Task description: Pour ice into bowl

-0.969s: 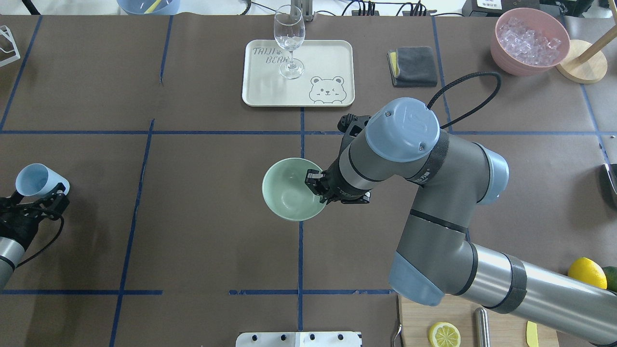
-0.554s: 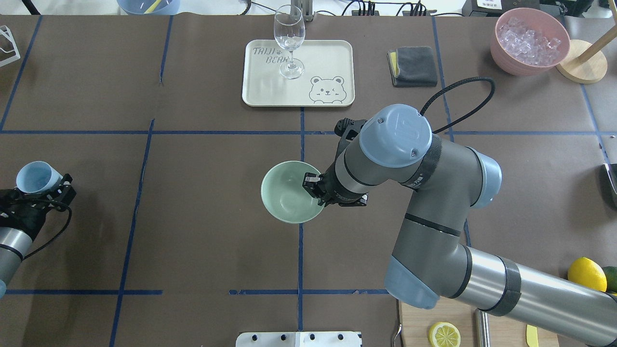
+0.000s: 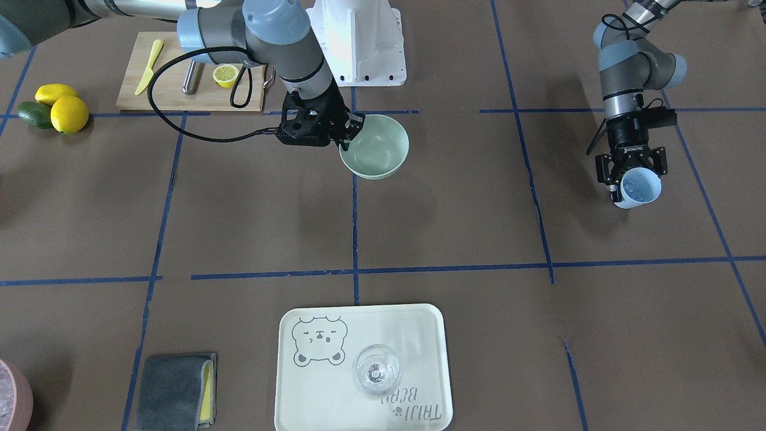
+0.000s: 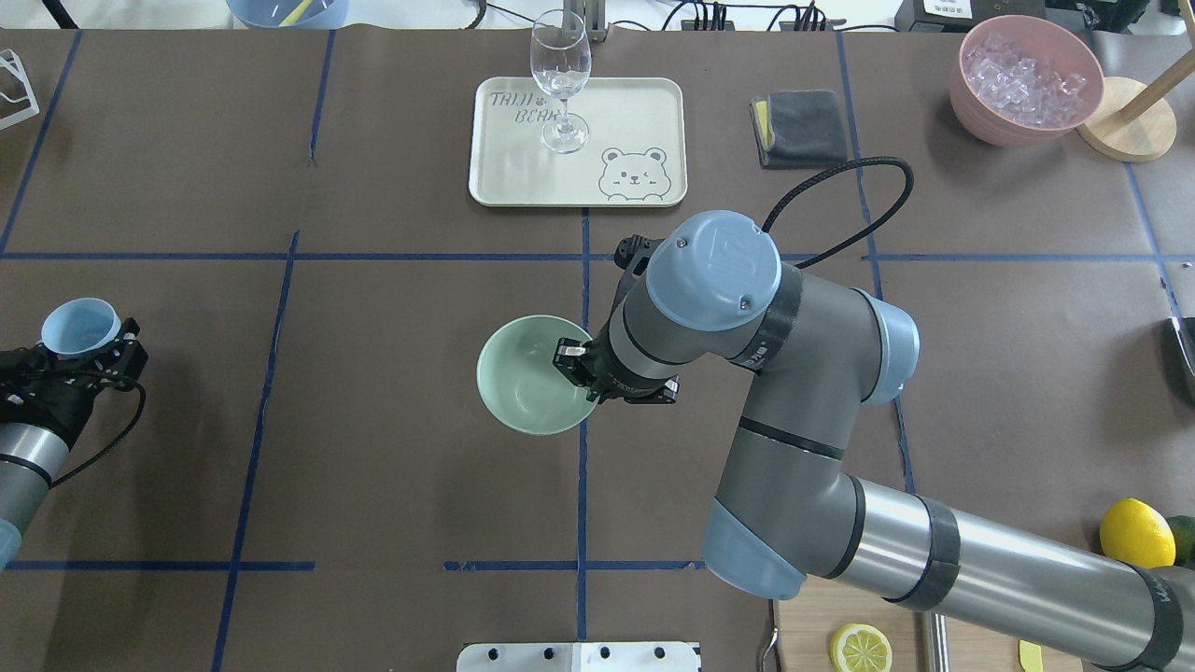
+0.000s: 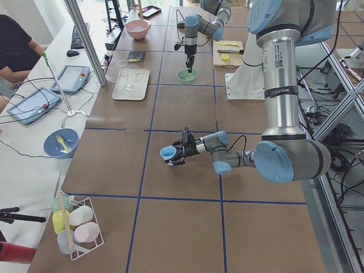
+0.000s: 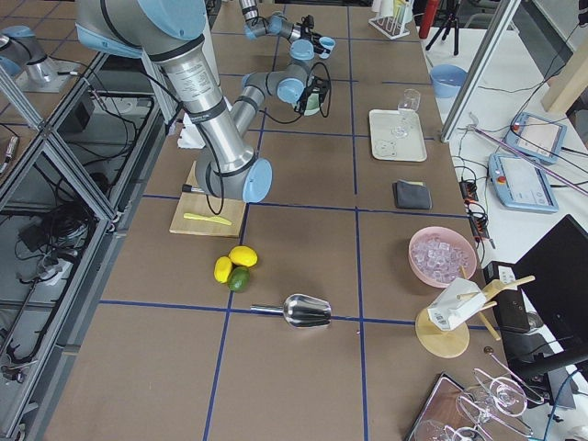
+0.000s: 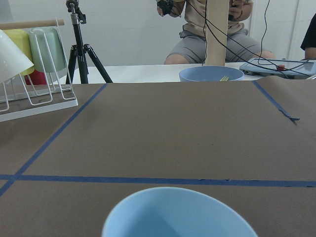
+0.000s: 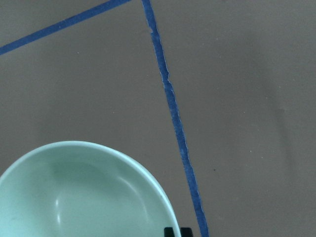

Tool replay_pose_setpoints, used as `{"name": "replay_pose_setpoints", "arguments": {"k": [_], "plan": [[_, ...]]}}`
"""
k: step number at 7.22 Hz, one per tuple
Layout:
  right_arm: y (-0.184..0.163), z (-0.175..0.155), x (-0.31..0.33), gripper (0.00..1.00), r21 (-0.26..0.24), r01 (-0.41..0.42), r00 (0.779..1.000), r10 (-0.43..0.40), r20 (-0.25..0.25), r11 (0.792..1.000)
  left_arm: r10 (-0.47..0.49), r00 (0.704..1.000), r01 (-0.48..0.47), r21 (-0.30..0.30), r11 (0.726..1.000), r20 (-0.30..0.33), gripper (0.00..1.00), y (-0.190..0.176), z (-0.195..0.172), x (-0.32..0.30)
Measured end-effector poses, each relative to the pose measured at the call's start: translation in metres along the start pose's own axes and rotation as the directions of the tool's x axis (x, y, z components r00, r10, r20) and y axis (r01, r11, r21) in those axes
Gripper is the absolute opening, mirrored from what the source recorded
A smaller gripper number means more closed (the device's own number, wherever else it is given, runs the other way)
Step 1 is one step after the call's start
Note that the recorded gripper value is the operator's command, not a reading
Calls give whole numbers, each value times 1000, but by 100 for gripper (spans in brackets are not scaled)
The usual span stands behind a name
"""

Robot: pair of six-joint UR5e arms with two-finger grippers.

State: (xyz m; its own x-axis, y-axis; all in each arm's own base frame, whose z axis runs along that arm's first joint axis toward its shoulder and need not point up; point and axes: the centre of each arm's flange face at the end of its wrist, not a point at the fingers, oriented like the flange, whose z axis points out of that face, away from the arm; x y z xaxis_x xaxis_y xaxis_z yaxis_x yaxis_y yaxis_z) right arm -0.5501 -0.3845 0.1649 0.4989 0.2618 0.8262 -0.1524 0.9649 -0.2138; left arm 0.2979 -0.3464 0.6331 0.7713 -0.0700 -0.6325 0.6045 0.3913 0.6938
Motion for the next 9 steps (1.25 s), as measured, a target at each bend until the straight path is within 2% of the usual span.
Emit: {"name": "replay_pose_setpoints", "arguments": {"k": [3,6,7,8,9], "plan": [[1,20,-41,0,19,-13,1000,13,-12,1000,110,989,-99,117,988,-94,0,-77,-3,15],[1,80,-100,0,76,-8,1000,10,-19,997,96,986,-75,154,985,-134,0,-106,-9,33],[6,94,-108,35,86,-1,1000,3,-19,996,90,986,-67,158,985,-142,0,-109,-10,38],[9,99,-112,99,90,3,1000,-2,-17,996,84,985,-59,162,985,-151,0,-112,-11,43],[12,98,-116,100,93,5,1000,-5,-10,996,83,984,-57,164,985,-158,0,-114,-12,47]]}}
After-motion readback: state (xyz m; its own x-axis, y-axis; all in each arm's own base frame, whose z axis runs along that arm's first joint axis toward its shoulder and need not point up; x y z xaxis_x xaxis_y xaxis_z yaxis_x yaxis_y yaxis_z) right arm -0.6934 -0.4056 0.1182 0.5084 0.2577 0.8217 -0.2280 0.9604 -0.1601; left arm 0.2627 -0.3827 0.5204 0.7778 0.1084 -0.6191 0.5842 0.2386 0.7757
